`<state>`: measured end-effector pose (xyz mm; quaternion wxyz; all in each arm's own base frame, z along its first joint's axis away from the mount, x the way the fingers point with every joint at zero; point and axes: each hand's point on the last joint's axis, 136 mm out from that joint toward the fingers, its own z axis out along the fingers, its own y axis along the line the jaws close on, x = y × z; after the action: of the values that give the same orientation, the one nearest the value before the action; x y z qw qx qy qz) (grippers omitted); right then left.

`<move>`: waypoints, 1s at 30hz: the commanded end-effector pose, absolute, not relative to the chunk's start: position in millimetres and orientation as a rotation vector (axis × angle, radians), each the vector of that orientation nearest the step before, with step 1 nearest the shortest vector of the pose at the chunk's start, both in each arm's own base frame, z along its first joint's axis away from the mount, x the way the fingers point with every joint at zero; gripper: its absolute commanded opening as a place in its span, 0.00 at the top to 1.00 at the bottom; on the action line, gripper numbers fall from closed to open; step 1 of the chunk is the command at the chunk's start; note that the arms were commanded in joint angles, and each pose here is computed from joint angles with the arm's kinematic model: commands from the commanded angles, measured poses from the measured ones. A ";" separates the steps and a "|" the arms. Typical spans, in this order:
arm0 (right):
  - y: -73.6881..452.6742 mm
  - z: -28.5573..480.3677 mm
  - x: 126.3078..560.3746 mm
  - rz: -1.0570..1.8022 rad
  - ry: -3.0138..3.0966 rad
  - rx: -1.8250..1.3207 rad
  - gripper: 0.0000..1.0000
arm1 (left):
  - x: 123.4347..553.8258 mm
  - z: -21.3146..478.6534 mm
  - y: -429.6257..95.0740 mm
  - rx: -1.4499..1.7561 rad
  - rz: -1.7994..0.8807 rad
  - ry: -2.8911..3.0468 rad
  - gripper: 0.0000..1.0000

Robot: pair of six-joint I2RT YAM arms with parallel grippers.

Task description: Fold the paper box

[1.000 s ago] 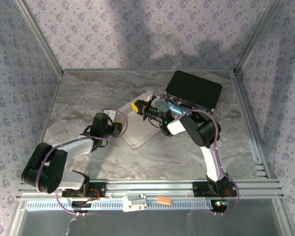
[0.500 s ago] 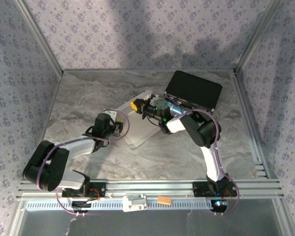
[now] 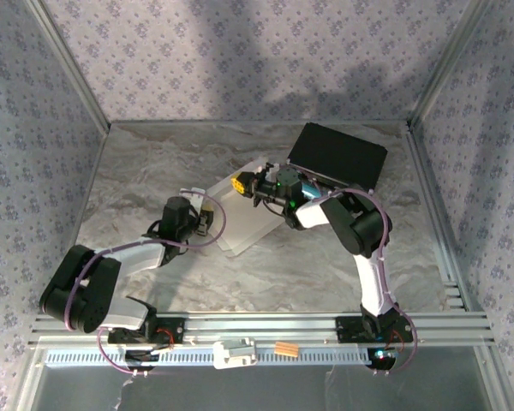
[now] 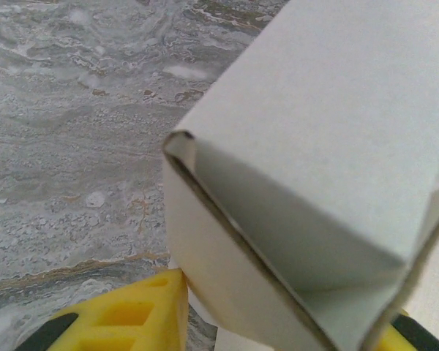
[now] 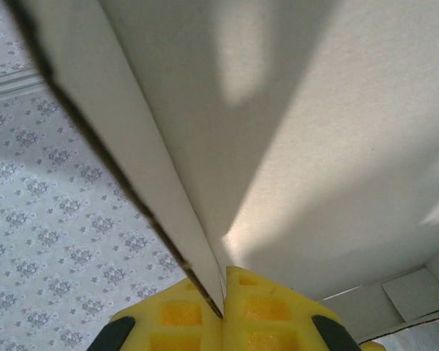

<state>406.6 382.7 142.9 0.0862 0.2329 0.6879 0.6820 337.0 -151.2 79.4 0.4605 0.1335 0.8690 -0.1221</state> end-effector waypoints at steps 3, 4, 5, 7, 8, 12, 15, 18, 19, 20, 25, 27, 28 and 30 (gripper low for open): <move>387.2 62.9 363.6 1.911 2.481 0.835 1.00 | 362.3 126.8 -169.5 0.391 -0.371 1.952 0.68; 388.0 62.6 362.7 1.908 2.491 0.832 1.00 | 365.0 127.3 -168.0 0.378 -0.365 1.951 0.65; 388.5 61.4 361.3 1.899 2.506 0.830 1.00 | 367.5 128.0 -166.5 0.363 -0.361 1.949 0.63; 387.9 57.4 358.9 1.877 2.534 0.836 1.00 | 374.0 128.9 -160.1 0.307 -0.344 1.958 0.61; 387.3 56.0 358.6 1.869 2.541 0.839 1.00 | 376.3 129.9 -158.4 0.286 -0.345 1.958 0.61; 386.2 50.7 359.7 1.844 2.541 0.821 1.00 | 384.0 132.1 -160.6 0.231 -0.385 1.969 0.64; 387.6 47.9 365.0 1.816 2.507 0.772 1.00 | 385.4 128.3 -160.8 0.201 -0.400 1.989 0.66; 392.9 46.7 373.2 1.835 2.433 0.755 1.00 | 383.2 126.1 -157.4 0.183 -0.392 1.994 0.68; 394.1 44.5 374.8 1.838 2.420 0.769 1.00 | 382.9 125.8 -156.1 0.178 -0.389 1.996 0.69; 396.5 43.4 375.3 1.845 2.408 0.776 1.00 | 382.9 126.2 -156.3 0.179 -0.390 1.996 0.70; 404.2 46.0 377.2 1.858 2.393 0.791 1.00 | 387.5 128.8 -159.3 0.188 -0.393 1.996 0.75; 406.5 47.7 376.5 1.863 2.401 0.791 1.00 | 391.0 130.6 -161.2 0.185 -0.399 1.995 0.77; 407.3 48.3 376.2 1.866 2.402 0.791 1.00 | 393.1 131.8 -162.4 0.181 -0.403 1.997 0.78; 408.9 49.5 375.2 1.872 2.405 0.796 1.00 | 396.6 134.0 -166.0 0.174 -0.417 1.998 0.79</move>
<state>430.3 387.9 141.9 0.1294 0.2297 0.6852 0.6789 365.1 -148.4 79.3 0.4485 0.0792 0.8795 -0.1377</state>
